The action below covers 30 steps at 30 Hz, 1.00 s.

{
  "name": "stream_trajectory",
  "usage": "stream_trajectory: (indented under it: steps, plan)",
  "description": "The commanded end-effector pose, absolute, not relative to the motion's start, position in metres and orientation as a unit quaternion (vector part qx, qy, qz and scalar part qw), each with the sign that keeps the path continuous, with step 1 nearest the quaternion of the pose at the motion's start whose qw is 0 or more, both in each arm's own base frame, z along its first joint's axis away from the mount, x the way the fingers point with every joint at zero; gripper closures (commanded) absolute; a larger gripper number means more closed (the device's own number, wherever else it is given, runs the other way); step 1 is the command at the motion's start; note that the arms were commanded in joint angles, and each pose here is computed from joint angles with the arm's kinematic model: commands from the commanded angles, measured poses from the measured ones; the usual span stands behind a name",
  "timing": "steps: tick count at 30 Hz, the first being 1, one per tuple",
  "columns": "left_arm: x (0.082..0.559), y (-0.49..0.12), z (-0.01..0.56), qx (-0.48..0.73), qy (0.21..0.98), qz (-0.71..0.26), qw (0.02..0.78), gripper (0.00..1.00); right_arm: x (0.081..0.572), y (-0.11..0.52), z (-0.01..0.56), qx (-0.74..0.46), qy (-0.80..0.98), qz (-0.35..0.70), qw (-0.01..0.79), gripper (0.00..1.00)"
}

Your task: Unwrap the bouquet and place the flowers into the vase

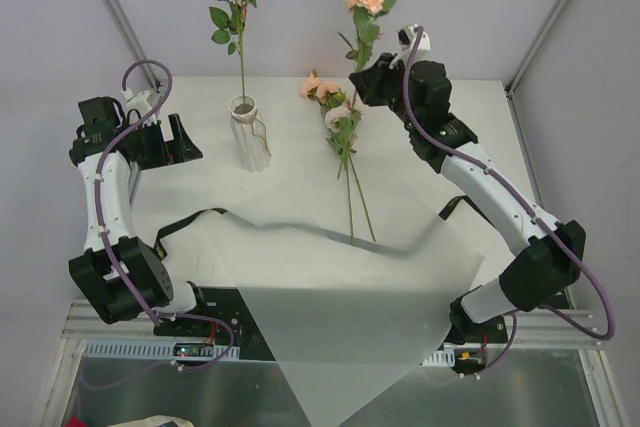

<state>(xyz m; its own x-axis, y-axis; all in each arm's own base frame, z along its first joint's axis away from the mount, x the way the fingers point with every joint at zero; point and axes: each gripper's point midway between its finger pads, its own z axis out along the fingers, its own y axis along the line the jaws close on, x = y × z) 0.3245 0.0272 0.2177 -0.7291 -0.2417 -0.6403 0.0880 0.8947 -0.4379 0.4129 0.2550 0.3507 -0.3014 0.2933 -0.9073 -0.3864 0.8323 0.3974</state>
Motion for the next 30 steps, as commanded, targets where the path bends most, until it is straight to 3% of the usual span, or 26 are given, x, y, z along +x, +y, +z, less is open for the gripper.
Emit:
stream_trajectory:
  steps: [1, 5, 10, 14, 30]
  plan:
    - [0.329, 0.020, 0.243, -0.036, 0.887, -0.246, 0.390, 0.01, 0.397, 0.318, 0.487, -0.128, 0.561, 0.434, 0.693, 0.99]
    - [0.330, 0.021, 0.238, -0.032, 0.889, -0.246, 0.385, 0.01, 0.372, 0.357, 0.559, -0.189, 0.448, 0.463, 0.741, 0.99]
    - [0.326, 0.022, 0.234, -0.026, 0.892, -0.238, 0.384, 0.01, 0.360, 0.406, 0.575, -0.229, 0.389, 0.466, 0.761, 0.99]
    - [0.325, 0.020, 0.234, -0.024, 0.890, -0.243, 0.385, 0.01, 0.357, 0.428, 0.577, -0.240, 0.328, 0.456, 0.792, 0.99]
    - [0.317, 0.019, 0.230, 0.000, 0.894, -0.232, 0.384, 0.01, 0.408, 0.480, 0.514, -0.238, 0.353, 0.447, 0.787, 0.99]
